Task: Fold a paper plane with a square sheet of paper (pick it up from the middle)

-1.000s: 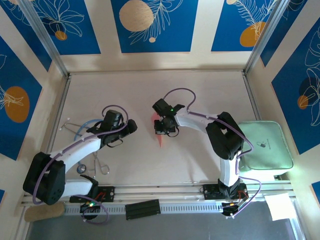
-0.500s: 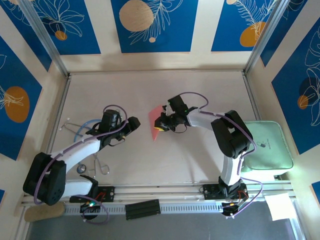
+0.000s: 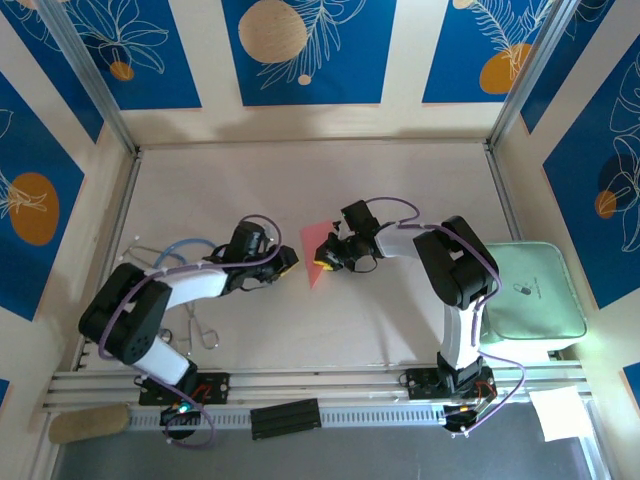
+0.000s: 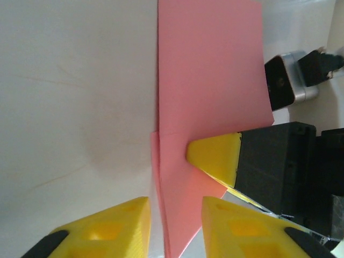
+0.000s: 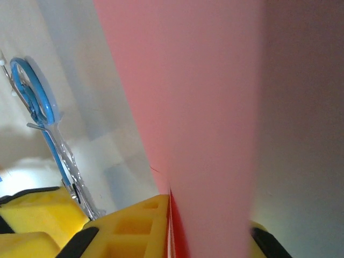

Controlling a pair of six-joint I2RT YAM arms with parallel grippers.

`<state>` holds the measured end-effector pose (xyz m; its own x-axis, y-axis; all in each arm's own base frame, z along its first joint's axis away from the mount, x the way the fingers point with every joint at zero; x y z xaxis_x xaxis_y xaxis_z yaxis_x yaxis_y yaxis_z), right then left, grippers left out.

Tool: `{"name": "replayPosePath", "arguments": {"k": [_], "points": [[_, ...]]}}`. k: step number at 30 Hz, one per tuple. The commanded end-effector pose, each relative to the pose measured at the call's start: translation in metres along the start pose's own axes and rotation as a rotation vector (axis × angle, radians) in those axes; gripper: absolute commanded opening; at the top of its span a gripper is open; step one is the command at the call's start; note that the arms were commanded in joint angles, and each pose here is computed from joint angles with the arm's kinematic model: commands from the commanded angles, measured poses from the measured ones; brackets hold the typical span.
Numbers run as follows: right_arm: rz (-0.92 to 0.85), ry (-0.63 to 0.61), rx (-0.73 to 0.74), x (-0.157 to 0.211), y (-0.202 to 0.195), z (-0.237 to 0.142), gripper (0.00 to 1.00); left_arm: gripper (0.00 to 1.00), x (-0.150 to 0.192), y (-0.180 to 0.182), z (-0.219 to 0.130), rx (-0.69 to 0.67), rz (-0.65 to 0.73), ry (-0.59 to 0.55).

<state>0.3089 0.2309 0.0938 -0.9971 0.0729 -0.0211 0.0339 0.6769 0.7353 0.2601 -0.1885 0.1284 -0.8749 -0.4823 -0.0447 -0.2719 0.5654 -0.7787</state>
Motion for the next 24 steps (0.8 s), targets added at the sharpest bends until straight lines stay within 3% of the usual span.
{"name": "replayPosePath", "arguments": {"k": [1, 12, 19, 24], "points": [[0.041, 0.017, 0.042, 0.006, -0.007, 0.003, 0.13, 0.24, -0.002, -0.022, 0.010, 0.071, 0.013, 0.012], [0.044, 0.023, 0.051, 0.008, -0.008, 0.007, 0.14, 0.01, -0.003, -0.015, 0.043, 0.016, -0.054, 0.063], [0.049, 0.029, 0.053, 0.010, -0.010, 0.007, 0.14, 0.00, -0.004, -0.007, 0.059, -0.011, -0.080, 0.091], [0.059, 0.014, 0.042, 0.009, -0.009, -0.001, 0.20, 0.00, -0.002, 0.009, 0.062, -0.144, -0.087, 0.088]]}}
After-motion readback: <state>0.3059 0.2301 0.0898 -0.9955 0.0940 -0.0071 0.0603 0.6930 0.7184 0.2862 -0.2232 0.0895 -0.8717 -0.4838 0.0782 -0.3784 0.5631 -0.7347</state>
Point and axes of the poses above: each hand's point on the last joint's axis, 136 mm out from that joint toward the fingers, its own z axis out along the fingers, its own y axis along the line the jaws close on, x = y × z, the point moved 10 cm from there along -z, back along the fingers, and after that the axes turned 8 degrees about -z, right-handed, at the moved point
